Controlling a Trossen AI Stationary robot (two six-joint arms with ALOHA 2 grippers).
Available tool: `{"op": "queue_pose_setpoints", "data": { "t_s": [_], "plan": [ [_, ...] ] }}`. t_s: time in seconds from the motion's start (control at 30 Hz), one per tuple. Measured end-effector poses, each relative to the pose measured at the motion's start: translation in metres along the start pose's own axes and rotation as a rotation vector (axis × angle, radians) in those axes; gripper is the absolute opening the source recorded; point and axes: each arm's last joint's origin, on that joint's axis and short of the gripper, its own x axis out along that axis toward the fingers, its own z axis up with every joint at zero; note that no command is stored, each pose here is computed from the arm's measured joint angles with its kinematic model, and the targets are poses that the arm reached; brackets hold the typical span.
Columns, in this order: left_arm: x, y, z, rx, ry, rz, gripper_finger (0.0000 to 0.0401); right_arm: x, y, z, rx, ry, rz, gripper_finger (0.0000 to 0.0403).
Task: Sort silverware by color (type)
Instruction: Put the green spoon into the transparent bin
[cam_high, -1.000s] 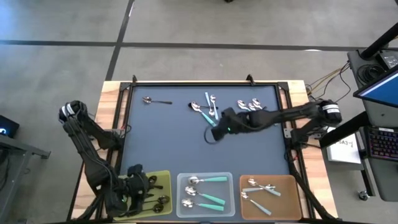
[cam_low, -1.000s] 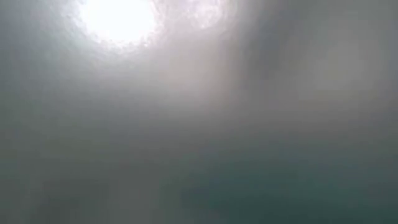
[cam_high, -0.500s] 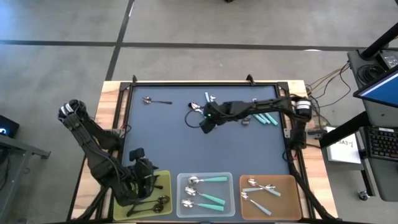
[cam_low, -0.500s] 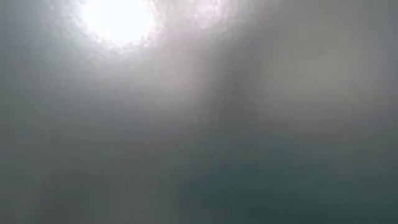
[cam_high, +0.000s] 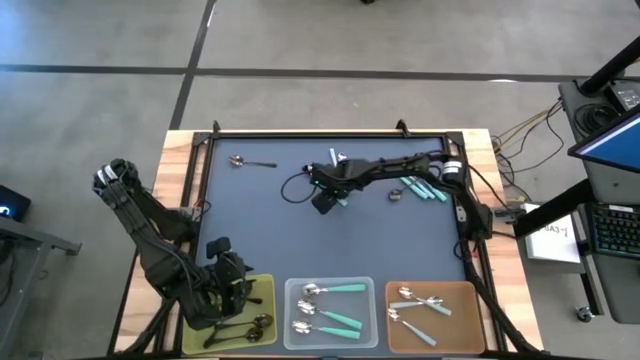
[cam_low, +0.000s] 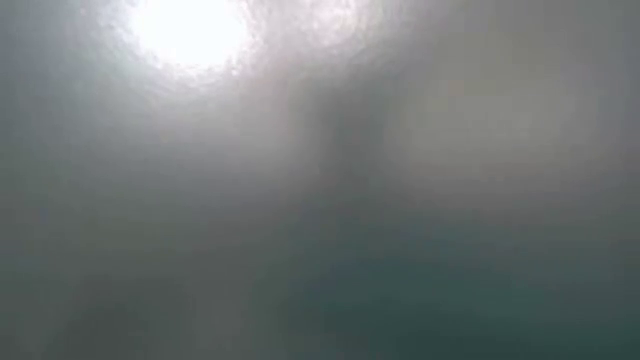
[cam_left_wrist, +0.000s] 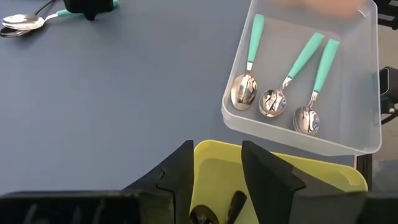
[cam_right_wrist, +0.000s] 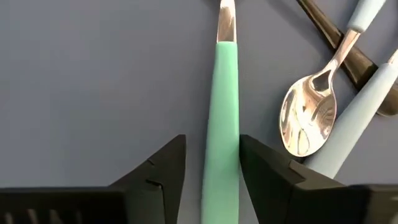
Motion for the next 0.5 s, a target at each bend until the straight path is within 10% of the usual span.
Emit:
{"op": "queue_pose_setpoints", "data": {
  "t_s": [0.5],
  "plan": [
    [0.0002,-0.0022,0.0003,-0.021,-0.006,-0.017,0.0117,0.0030,-0.0008,-0.0041,-0.073,0.086,0.028,0.0051]
  ]
}}
